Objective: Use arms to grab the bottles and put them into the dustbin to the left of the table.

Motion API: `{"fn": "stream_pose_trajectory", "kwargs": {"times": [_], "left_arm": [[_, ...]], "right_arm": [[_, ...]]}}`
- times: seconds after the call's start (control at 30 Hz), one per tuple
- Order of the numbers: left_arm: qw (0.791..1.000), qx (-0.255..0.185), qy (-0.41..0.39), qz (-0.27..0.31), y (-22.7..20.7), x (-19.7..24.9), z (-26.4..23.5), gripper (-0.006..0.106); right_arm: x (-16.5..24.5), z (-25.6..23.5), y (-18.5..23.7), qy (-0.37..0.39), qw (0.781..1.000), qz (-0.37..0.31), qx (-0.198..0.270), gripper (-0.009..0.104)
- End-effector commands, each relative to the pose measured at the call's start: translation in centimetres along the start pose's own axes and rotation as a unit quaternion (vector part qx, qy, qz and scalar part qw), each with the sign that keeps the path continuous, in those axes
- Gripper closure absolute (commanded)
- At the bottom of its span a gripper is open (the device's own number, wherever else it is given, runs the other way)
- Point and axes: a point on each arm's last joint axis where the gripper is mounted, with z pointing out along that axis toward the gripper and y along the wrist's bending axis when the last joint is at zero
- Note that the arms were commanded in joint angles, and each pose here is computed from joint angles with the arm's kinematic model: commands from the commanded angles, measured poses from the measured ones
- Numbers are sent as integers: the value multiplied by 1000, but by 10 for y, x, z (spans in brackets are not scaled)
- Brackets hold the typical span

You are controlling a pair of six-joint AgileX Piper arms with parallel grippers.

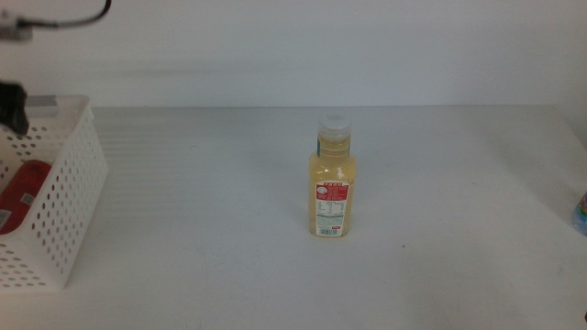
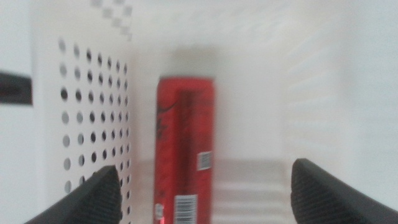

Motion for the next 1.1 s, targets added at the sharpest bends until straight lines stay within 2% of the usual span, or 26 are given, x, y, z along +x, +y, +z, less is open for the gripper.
{"fn": "stream_pose_trajectory", "kwargs": {"times": [0.0,0.27,0.47,0.7,1.07], "left_arm": [[996,-1,-88,4,-15,-9,-55,10],[977,35,-201,65,-82,3,-128,14],[942,78,-308,113,-129,43,-151,18],[904,124,-383,147,-159,102,-140,18],[884,190,-409,122,-173,181,-98,18]], "right_arm": [[-10,-3,0,-54,999,-9,4,18],[-10,-3,0,-54,999,-9,4,18],[-10,-3,0,-54,999,-9,4,18],[-10,-3,0,-54,999,-9,4,18],[-10,-3,0,-54,999,-9,4,18]]}}
